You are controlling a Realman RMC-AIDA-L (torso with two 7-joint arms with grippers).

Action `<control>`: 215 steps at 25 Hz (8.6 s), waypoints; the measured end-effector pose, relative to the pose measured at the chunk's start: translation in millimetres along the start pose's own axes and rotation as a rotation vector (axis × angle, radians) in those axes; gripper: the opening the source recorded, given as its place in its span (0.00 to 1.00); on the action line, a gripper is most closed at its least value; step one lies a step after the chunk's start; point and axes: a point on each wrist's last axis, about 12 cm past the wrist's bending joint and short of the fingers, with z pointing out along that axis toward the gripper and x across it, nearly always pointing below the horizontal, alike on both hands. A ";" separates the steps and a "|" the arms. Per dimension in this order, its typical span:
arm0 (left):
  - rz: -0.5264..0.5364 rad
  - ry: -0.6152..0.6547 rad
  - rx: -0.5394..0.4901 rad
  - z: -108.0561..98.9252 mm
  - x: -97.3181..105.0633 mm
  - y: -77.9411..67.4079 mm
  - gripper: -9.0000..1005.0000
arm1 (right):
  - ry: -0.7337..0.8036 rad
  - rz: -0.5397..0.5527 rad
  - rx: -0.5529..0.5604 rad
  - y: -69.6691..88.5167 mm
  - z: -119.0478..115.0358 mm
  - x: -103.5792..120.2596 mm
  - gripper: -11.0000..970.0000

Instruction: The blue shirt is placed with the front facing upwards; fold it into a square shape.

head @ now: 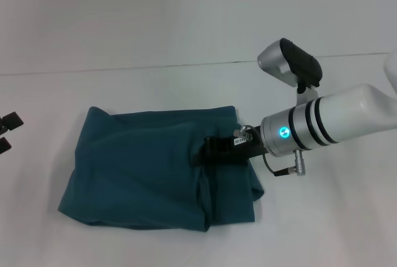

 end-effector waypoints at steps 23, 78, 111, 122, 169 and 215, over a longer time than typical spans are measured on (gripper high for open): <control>-0.006 -0.009 -0.007 -3.8 1.2 2.2 0.94 | -0.065 -0.011 -0.071 0.8 -35.9 -20.9 0.05; -0.016 -0.005 -0.007 -3.1 4.6 2.7 0.94 | -0.085 -0.014 0.043 -29.9 -71.8 -30.8 0.08; -0.030 -0.008 0.007 -2.1 -0.8 0.3 0.94 | -0.140 -0.119 0.091 -19.2 -112.3 -66.2 0.58; -0.032 -0.006 0.005 -1.5 -4.3 -0.4 0.94 | -0.097 -0.153 0.059 -8.4 -71.6 -51.7 0.58; -0.030 0.314 0.111 44.3 26.3 -25.3 0.94 | 0.175 -0.057 -0.199 -10.0 -68.2 11.6 0.58; 0.641 0.412 0.364 -1.6 53.6 -27.7 0.93 | -0.138 -0.800 -0.458 -42.3 -94.6 84.0 0.75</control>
